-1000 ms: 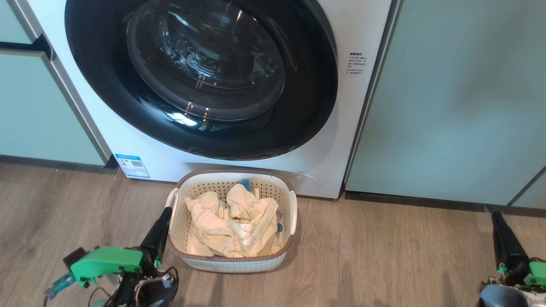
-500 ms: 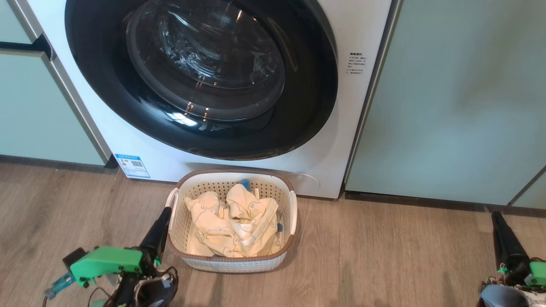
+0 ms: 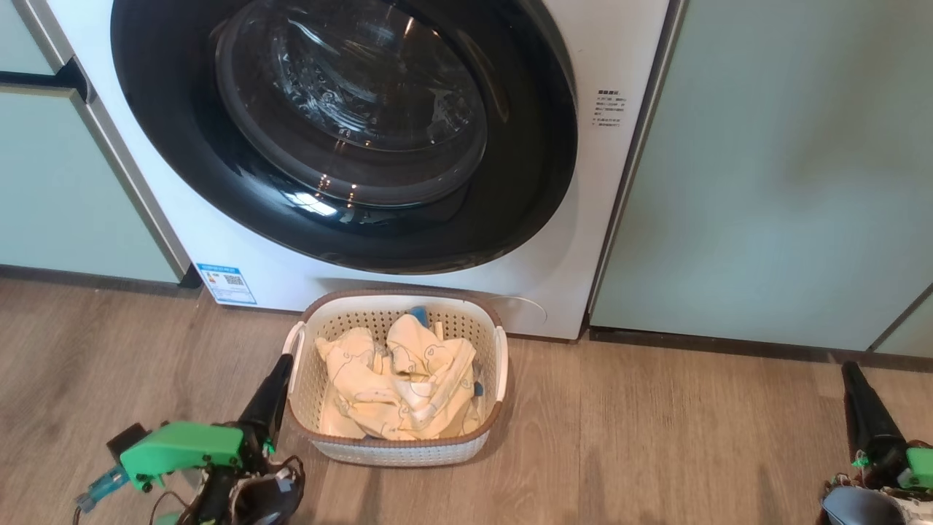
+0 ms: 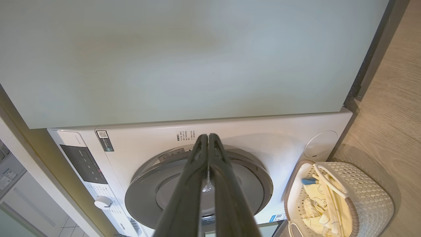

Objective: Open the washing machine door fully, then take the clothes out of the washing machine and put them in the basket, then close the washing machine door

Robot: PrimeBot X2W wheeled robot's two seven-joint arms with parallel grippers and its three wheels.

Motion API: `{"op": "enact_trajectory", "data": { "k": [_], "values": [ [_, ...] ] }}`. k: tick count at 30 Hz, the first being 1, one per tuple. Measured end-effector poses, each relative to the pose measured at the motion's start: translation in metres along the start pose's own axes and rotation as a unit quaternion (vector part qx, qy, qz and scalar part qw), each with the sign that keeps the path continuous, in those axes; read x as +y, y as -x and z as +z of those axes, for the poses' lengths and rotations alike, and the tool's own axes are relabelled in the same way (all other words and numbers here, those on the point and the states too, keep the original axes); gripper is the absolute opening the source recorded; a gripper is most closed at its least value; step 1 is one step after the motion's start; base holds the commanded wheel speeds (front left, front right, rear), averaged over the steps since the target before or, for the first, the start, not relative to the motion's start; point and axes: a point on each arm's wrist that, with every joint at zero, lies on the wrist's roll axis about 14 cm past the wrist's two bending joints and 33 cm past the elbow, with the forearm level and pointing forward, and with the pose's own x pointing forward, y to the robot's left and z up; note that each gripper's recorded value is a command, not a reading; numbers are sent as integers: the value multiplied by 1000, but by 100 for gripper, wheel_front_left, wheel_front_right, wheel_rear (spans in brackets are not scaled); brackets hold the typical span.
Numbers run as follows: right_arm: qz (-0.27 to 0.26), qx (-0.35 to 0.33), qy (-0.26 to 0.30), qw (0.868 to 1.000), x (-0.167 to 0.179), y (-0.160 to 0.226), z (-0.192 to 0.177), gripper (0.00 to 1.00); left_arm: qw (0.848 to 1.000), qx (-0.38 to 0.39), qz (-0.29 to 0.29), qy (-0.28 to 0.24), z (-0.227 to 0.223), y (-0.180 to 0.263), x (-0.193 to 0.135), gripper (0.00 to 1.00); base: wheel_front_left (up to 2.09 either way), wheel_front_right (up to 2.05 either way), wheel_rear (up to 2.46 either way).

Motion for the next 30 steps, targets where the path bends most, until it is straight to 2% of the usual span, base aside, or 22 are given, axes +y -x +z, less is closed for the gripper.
{"op": "enact_trajectory", "data": {
  "k": [30],
  "values": [
    [0,-4,-1,1000,0,0,3,0,1000,0,0,0,0,0,0,0,0,0,0]
  ]
}}
